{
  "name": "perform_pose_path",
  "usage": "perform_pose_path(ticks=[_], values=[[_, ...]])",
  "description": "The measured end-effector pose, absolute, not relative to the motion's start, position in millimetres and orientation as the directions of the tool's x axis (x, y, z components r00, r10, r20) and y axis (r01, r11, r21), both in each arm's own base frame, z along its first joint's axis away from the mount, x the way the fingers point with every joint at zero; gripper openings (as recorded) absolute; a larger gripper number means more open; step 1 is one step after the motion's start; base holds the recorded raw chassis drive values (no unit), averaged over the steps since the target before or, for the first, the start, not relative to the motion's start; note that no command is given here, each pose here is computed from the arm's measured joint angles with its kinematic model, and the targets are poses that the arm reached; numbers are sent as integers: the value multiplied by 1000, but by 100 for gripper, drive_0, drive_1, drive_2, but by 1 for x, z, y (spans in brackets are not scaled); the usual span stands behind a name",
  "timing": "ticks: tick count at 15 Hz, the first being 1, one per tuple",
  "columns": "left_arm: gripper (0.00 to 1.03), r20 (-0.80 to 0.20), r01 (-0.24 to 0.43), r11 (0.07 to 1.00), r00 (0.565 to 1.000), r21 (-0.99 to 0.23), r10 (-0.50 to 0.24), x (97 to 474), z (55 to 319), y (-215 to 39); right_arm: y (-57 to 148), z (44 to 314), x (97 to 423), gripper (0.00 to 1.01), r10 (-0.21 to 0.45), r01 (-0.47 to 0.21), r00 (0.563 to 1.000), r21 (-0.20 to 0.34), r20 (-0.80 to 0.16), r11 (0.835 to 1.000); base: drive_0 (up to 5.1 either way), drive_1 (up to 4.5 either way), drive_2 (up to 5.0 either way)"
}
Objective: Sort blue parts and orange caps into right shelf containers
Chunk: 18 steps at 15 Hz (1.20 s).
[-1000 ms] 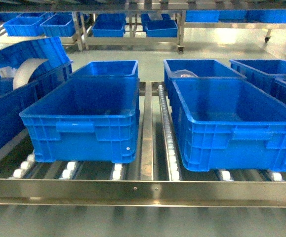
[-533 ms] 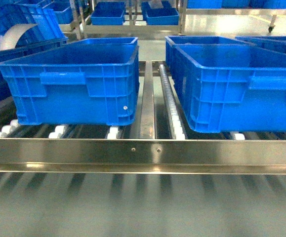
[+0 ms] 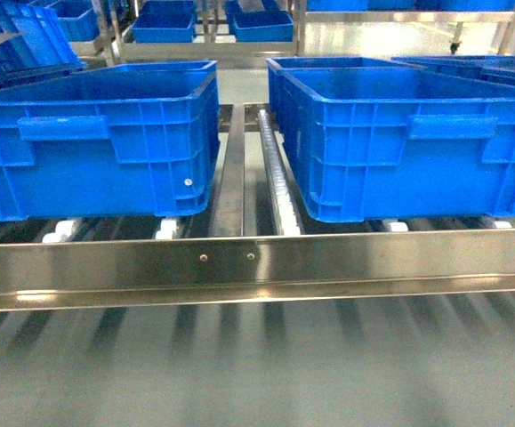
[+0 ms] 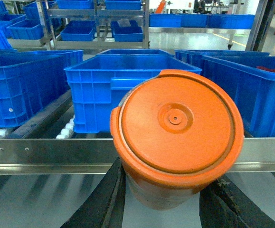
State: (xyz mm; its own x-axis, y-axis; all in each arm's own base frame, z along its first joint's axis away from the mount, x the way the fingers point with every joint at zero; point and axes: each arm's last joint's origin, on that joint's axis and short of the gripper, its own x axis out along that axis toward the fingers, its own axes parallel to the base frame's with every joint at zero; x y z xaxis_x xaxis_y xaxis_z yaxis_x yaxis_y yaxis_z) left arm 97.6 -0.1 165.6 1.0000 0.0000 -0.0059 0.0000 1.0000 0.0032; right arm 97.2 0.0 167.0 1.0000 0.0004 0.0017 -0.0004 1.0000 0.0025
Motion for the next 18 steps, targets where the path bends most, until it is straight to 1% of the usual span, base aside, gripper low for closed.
perform_pose_path(ticks=[3,8,11,18], values=[[43,-6,1,1000,1000,3,-1,98,166,0,0,167,97,38,0,0,1000,2,2,1000,-18,-18,-18],[43,-6,1,1000,1000,3,-1,98,166,0,0,167,97,38,0,0,1000,2,2,1000,106,106,106],[43,-6,-1,1000,1000,3,1,98,166,0,0,167,97,38,0,0,1000,2,2,1000,0,0,0],[43,-6,-1,1000,1000,3,1,98,166,0,0,167,97,38,0,0,1000,2,2,1000,7,422,-408]])
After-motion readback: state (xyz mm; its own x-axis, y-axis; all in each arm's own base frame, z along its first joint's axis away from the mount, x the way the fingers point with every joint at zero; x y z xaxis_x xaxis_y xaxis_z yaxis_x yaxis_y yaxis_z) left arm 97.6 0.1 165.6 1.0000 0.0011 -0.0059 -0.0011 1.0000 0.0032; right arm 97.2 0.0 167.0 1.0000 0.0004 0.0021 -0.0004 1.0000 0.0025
